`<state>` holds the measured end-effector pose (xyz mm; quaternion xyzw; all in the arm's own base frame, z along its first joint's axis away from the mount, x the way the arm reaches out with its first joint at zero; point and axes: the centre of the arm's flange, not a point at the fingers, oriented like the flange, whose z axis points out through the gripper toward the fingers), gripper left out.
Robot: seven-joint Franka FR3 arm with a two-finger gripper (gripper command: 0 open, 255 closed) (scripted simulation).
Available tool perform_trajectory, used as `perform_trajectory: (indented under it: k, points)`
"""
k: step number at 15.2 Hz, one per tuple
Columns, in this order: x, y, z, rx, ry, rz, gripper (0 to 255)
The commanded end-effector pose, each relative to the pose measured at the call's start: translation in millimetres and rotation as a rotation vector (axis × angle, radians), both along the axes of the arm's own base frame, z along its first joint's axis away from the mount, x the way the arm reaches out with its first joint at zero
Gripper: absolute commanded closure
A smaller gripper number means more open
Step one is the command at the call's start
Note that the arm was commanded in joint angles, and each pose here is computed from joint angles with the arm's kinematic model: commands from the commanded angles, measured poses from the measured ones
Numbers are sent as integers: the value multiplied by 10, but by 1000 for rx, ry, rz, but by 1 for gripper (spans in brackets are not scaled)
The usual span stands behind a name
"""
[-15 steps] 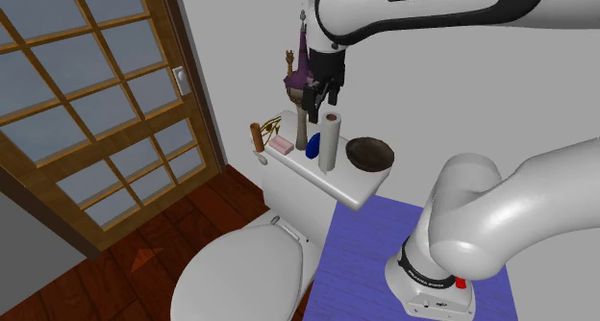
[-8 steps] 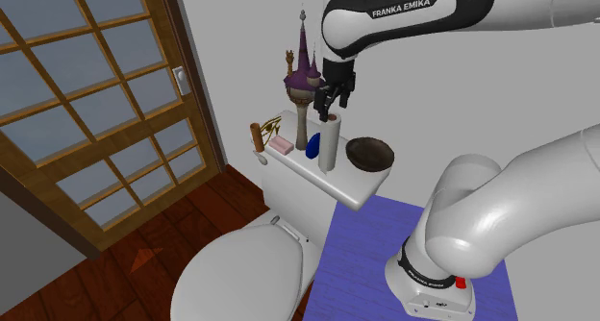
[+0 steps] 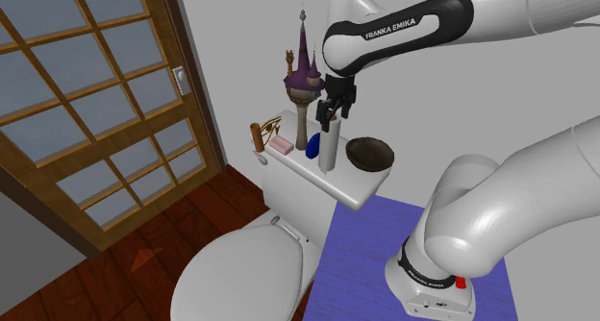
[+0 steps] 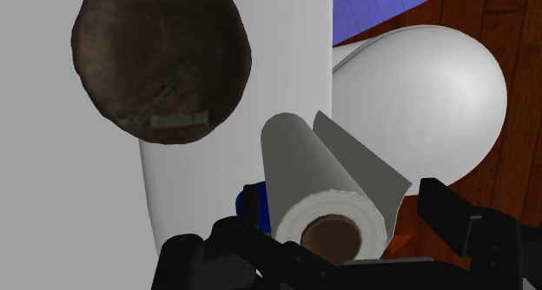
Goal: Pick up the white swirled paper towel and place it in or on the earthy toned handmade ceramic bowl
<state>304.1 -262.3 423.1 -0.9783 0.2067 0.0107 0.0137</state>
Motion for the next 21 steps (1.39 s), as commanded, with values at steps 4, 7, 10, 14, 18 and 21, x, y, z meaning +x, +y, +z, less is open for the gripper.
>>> perform_trajectory:
  k: [4, 7, 10, 14, 18, 21]
  points:
    - [4, -10, -77, 0, 0, 0, 0]
    - [4, -10, -77, 0, 0, 0, 0]
    - [4, -10, -77, 0, 0, 0, 255]
    - [4, -11, -76, 0, 0, 0, 255]
    - [4, -10, -77, 0, 0, 0, 255]
    - [4, -10, 81, 0, 0, 0, 255]
